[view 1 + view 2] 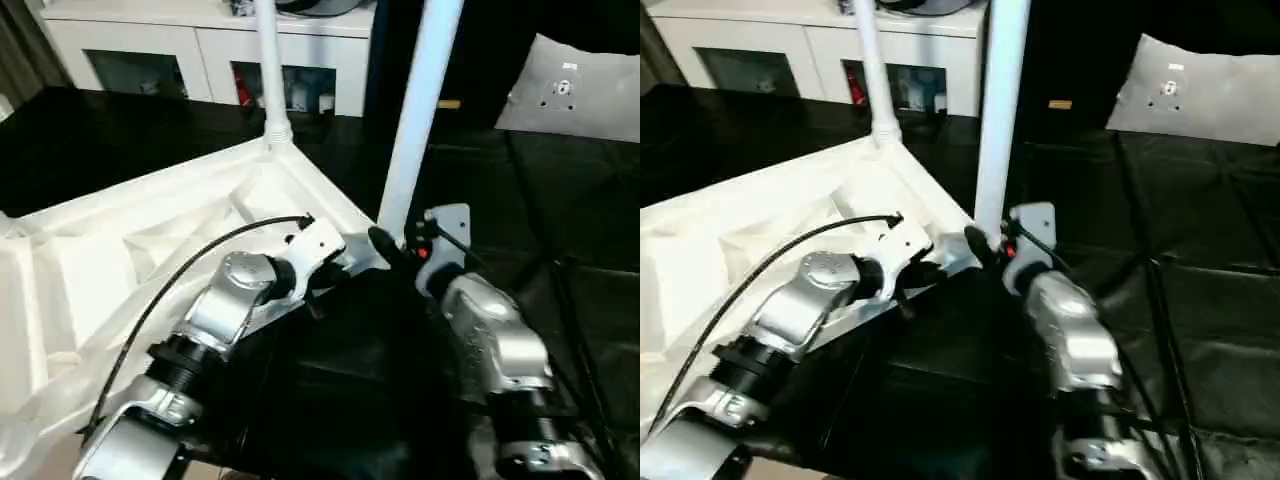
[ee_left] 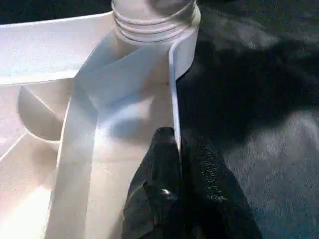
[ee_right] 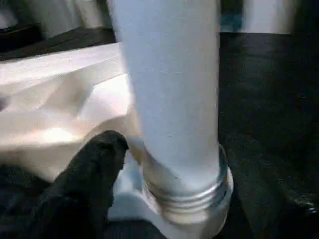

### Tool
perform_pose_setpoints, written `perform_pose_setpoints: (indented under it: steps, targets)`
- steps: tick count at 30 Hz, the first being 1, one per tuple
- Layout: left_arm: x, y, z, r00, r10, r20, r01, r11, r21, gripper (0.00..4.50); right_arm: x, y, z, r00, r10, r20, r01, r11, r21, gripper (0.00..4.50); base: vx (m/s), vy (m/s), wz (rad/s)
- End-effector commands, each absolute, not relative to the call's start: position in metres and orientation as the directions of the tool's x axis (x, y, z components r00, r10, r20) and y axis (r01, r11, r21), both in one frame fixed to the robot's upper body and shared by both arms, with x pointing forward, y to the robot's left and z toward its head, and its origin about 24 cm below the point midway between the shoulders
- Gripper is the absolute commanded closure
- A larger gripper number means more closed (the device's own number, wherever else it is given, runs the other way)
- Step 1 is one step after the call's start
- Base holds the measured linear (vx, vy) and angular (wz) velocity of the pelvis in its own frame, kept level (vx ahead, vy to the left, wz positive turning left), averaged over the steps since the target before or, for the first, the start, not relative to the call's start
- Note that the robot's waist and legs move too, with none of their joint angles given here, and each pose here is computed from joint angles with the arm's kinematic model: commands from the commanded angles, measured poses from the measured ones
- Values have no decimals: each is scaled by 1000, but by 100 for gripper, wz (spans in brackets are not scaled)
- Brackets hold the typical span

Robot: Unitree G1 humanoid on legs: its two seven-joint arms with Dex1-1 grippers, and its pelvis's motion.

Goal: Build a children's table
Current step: Rotate leg to tighten

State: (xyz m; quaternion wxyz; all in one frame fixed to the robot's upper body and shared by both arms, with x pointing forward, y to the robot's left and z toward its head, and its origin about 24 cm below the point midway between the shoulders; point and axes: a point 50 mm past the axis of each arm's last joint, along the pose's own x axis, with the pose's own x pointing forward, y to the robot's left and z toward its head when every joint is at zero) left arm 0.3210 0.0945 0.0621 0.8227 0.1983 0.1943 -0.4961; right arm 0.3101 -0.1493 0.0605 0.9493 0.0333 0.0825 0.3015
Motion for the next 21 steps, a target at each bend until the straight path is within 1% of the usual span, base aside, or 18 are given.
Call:
perform_pose_setpoints:
  steps: [1,3,4,5,6,7,8,10,11,12,13,14,15,16,17,18,19,21]
  targets:
    - [318,95,74,377,-783,-495,926,327,187,450,306,-154,69,744,659,-111,-655,752,71,68,0,0,0]
    - [317,99,73,360,-785,-505,933,311,182,450,305,-159,71,718,685,-124,-685,727,46,59,0,0,0]
    - [315,101,73,336,-792,-509,942,280,185,450,304,-162,72,687,714,-136,-717,696,33,48,0,0,0]
    - [311,109,71,276,-796,-538,961,215,174,450,302,-169,76,619,769,-162,-779,627,2,35,0,0,0]
    - [306,113,70,212,-808,-550,975,139,171,450,300,-172,78,562,808,-178,-821,571,3,35,0,0,0]
    - [305,114,70,196,-809,-553,978,123,167,450,299,-172,79,547,817,-181,-831,556,3,35,0,0,0]
    - [302,118,69,151,-806,-573,986,79,149,450,297,-174,80,495,846,-200,-864,504,-6,35,0,0,0]
    - [300,120,70,130,-805,-579,987,47,157,450,296,-175,80,460,862,-214,-882,470,-1,35,0,0,0]
    - [299,121,70,110,-804,-584,988,23,155,450,294,-174,80,419,879,-227,-903,430,-2,35,0,0,0]
    - [297,122,70,95,-802,-589,988,5,152,450,292,-175,80,388,890,-239,-917,399,-1,49,0,0,0]
    - [296,123,70,69,-800,-596,988,-26,149,450,290,-174,79,343,905,-253,-934,357,8,49,0,0,0]
    - [294,123,70,47,-796,-604,988,-50,143,450,288,-174,78,308,914,-266,-946,323,14,68,0,0,0]
    - [293,124,70,28,-792,-610,988,-71,138,450,287,-174,77,279,920,-275,-955,296,23,68,0,0,0]
    - [292,124,70,20,-789,-614,987,-82,137,450,287,-174,77,263,924,-279,-959,283,33,71,0,0,0]
    - [292,124,70,12,-787,-617,986,-92,137,450,286,-173,76,247,927,-283,-962,270,43,93,0,0,0]
    - [291,125,69,-3,-783,-623,985,-110,135,450,285,-174,76,219,932,-289,-968,245,54,105,0,0,0]
    - [289,125,69,-26,-777,-629,982,-138,129,450,283,-173,75,172,939,-298,-976,203,76,105,0,0,0]
    - [288,125,70,-52,-776,-628,979,-164,122,450,283,-172,74,131,942,-310,-981,167,94,128,0,0,0]
